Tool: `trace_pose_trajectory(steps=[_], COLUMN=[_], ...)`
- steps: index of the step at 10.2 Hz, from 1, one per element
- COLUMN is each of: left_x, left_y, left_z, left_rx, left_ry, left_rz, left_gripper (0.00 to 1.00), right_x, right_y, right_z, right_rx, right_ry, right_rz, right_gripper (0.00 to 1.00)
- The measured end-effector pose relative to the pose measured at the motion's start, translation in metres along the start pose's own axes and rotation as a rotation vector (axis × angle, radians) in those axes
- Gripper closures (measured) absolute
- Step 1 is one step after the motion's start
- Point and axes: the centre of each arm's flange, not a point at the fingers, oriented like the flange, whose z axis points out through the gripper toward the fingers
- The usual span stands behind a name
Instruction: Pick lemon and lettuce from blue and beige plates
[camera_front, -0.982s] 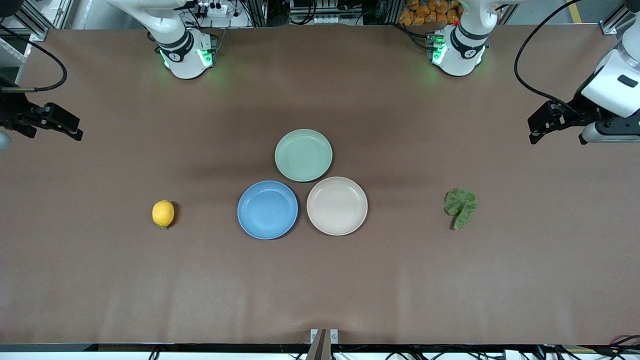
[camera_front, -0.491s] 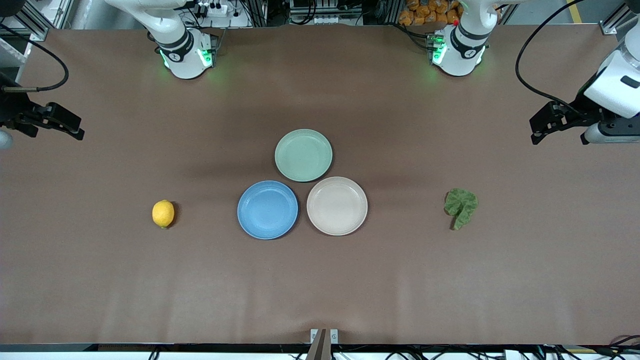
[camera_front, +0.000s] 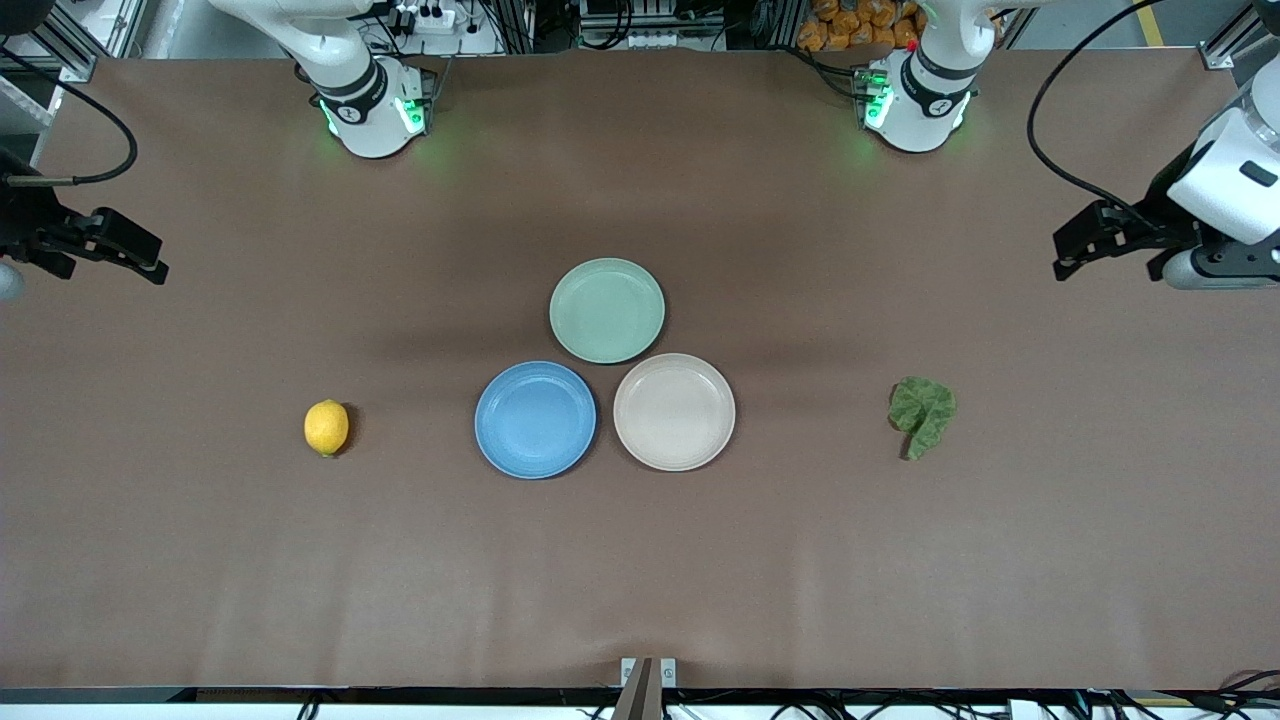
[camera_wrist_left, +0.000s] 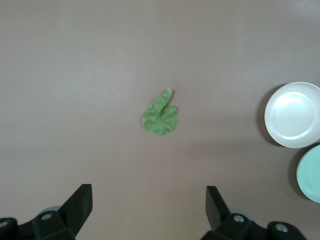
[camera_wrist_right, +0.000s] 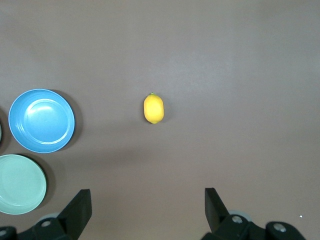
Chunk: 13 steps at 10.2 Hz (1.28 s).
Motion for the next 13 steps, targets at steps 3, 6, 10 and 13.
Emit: trace_pose_trajectory(steps=[3,6,10,13], left_x=[0.002,0.002,0.003,0.001], left_y=[-0.009,-0.014,-0.014,-0.013], left_z=[0.006,0.009,0.006,-0.006], left_rx=[0.001,0.002,0.017,0.036], left_ry=[-0.021,-0.034,-0.027,-0.008], left_rz=[-0.015,-0.025,-0.021,-0.016], left_gripper=[0.0,0.0,0.0,0.0], right_x=[0.0,0.0,0.0,0.0], right_y=[-0.001,-0.002,-0.002,-0.003], right_z=[0.001,0.003,0.003,0.004], right_rx=[0.0,0.0,0.0,0.0], right_ry=[0.0,-0.003,-0.004,-0.004], right_rz=[-0.001,-0.022,-0.031,-0.033], right_gripper=[0.0,0.0,0.0,0.0])
